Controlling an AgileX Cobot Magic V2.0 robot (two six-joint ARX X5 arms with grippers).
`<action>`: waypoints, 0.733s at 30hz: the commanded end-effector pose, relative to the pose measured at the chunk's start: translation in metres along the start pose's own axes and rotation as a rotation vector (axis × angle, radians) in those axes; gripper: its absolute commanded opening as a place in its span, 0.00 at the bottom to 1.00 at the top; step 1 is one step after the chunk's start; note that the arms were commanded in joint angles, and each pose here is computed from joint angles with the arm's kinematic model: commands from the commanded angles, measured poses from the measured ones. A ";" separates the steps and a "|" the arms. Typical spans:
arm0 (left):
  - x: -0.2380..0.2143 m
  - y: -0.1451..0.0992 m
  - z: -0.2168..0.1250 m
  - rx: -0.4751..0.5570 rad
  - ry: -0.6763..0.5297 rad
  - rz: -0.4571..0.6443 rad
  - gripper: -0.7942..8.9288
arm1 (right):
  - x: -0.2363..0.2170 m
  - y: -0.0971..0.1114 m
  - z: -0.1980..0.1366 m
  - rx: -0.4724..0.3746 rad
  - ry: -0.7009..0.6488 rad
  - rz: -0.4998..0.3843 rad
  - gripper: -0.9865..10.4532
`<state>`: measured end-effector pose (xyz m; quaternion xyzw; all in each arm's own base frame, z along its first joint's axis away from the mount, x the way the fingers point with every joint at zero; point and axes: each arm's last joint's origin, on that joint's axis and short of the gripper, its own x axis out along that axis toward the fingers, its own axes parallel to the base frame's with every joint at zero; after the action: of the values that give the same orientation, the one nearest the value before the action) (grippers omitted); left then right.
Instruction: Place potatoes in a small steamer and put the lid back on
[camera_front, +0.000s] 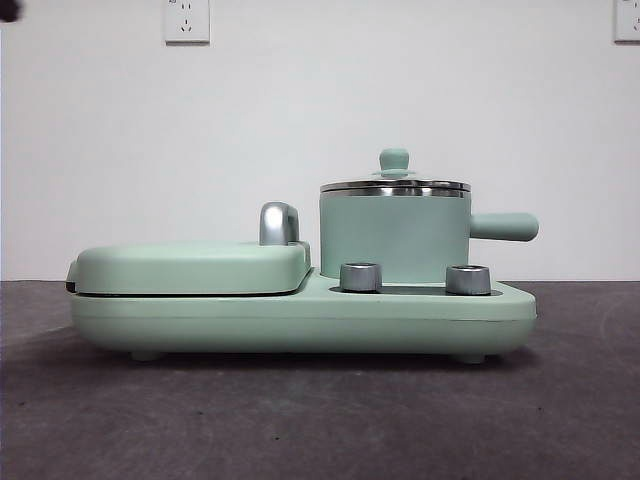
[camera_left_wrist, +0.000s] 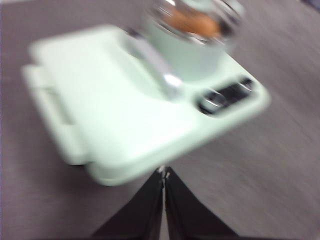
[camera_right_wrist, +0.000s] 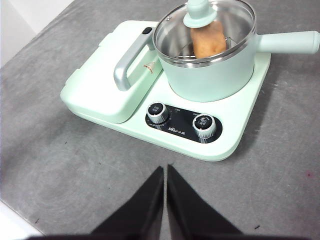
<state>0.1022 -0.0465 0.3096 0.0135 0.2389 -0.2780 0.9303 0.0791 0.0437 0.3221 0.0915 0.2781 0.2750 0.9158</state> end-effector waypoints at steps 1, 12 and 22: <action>0.004 0.014 -0.030 -0.055 -0.095 0.112 0.09 | -0.001 0.001 0.003 -0.011 -0.014 0.007 0.09; 0.048 0.044 -0.150 -0.059 -0.316 0.328 0.09 | -0.001 0.001 0.003 -0.013 -0.020 0.009 0.09; 0.047 0.045 -0.148 -0.064 -0.353 0.347 0.09 | -0.002 0.002 0.004 -0.015 -0.030 0.012 0.09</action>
<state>0.0943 -0.0089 0.1579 -0.0197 0.0715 -0.1066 0.9915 0.0793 0.0438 0.3235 0.0925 0.2703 0.2767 0.9175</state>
